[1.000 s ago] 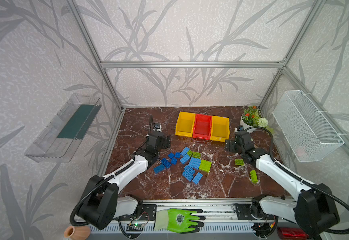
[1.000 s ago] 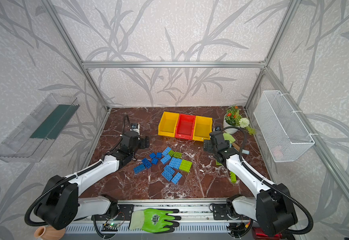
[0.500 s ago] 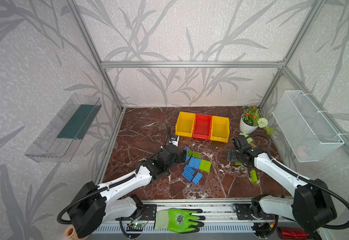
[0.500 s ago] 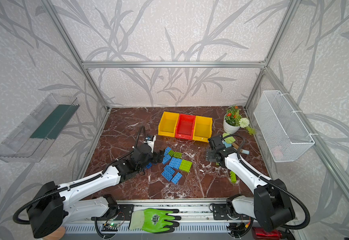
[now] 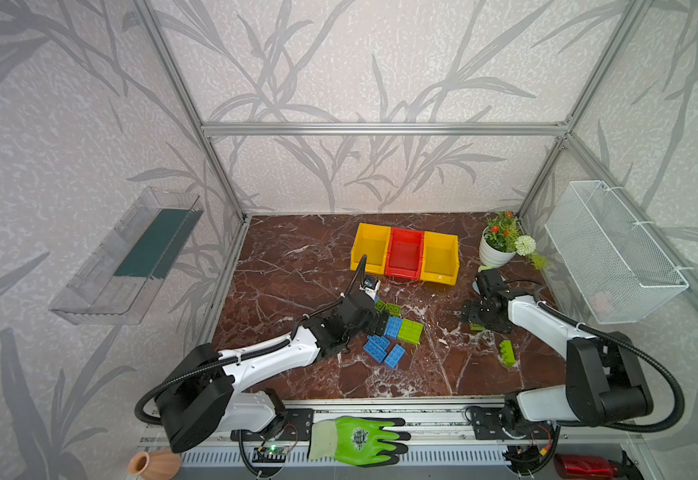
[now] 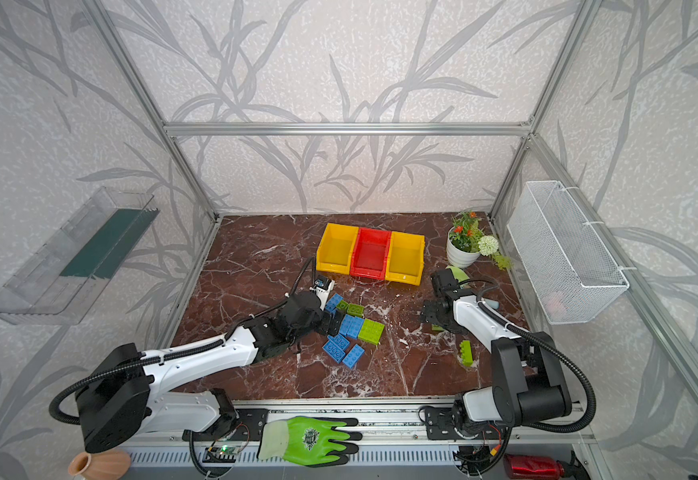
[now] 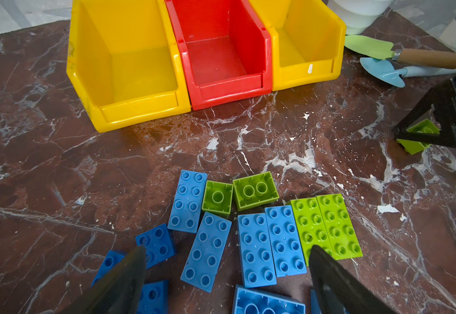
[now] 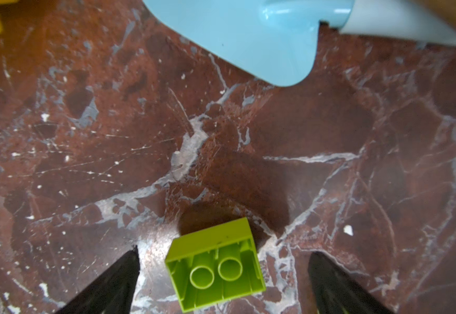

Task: Sort the legos into containers by color
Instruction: 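Close the right gripper on the lime-green brick and lift it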

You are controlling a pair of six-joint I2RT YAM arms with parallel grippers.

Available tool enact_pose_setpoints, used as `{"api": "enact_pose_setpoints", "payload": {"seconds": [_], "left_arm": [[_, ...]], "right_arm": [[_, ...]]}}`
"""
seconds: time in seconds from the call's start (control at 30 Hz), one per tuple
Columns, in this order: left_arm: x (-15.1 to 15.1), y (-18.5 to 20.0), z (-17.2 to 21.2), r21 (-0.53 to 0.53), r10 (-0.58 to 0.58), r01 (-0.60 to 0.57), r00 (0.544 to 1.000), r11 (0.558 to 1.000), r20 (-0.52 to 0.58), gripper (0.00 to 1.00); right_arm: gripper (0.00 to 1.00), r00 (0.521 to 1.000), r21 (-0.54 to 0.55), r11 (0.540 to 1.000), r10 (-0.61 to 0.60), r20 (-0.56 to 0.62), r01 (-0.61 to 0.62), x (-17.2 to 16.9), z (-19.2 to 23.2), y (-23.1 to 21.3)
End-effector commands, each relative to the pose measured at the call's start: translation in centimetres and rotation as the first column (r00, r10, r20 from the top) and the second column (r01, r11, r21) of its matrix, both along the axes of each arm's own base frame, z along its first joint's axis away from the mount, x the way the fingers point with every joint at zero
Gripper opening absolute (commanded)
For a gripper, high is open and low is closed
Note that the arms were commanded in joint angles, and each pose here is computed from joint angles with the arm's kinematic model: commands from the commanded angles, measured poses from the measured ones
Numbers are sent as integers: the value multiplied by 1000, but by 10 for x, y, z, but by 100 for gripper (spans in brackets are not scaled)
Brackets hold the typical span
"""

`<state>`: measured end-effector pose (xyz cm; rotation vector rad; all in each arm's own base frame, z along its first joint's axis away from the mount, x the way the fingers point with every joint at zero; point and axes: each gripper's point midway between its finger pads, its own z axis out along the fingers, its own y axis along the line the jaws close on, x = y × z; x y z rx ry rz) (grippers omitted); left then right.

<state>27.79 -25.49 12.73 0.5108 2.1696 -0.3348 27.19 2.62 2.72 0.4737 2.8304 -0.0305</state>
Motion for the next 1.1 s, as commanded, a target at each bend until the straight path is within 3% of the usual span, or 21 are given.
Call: {"api": "enact_pose_setpoints", "payload": {"seconds": [0.0,0.23,0.67,0.83,1.07], "left_arm": [[4,-9,12,4,-30,30,999,1000,28,92],[5,-5,8,35,-25,24,999,999,30,93],[1,3,9,45,-14,12,999,999,40,93],[0,5,7,45,-12,10,999,999,36,93],[-3,9,8,45,-7,5,999,999,36,92]], "right_arm": [[94,997,109,993,49,-57,-42,2,-6,21],[79,988,185,981,77,-131,-52,0,-24,37],[72,990,204,977,80,-120,-54,0,-18,44],[72,996,302,952,69,-58,-48,10,-13,64],[73,995,334,939,92,-32,-76,24,-7,85]]}}
